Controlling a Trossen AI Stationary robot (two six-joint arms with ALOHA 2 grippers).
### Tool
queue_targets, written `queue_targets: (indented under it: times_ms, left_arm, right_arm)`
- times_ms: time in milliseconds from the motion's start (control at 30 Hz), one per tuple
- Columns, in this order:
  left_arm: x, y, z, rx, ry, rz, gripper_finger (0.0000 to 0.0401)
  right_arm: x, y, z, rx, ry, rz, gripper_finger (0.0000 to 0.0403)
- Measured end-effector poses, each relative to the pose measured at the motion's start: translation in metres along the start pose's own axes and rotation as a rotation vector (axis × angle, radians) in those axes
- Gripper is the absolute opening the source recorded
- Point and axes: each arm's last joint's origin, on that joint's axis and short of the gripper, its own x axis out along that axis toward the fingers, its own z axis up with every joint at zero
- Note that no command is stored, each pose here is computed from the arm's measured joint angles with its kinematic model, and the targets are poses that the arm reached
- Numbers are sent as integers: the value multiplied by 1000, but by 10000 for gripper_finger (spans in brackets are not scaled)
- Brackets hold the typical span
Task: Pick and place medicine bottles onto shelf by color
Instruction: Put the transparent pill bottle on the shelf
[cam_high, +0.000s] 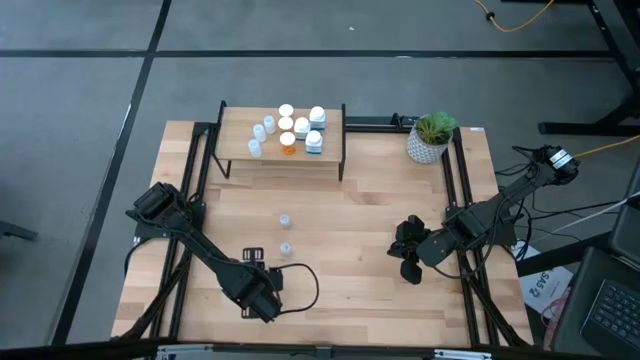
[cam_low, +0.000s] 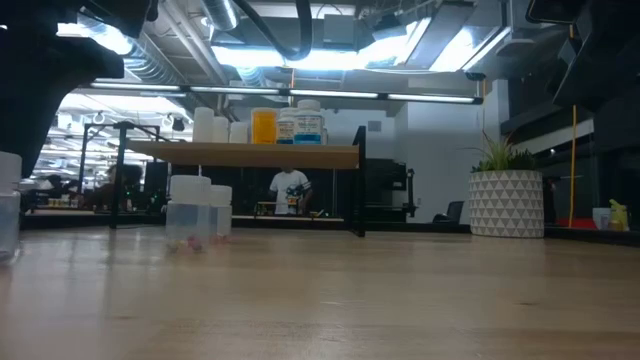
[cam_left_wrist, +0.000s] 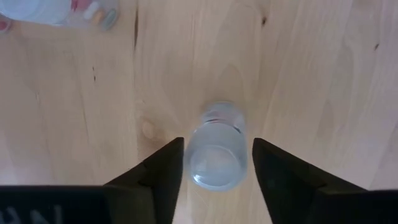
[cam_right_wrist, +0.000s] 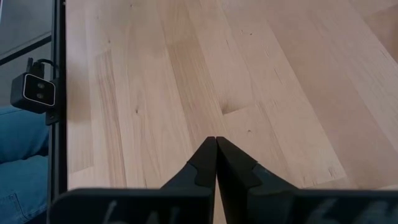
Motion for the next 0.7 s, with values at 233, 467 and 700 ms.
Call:
queue_targets:
  times_ms: [233, 467, 700]
  left_arm:
    - [0, 1, 1, -4, 3, -4, 133]
    - [-19, 19, 4, 29, 48, -31, 123]
    - [-80, 75, 10, 6, 48, 16, 122]
  right_arm:
    - [0, 0, 0, 0, 0, 0, 13]
    - [0, 0, 0, 0, 0, 1, 13]
    - [0, 0, 0, -1, 0, 1, 13]
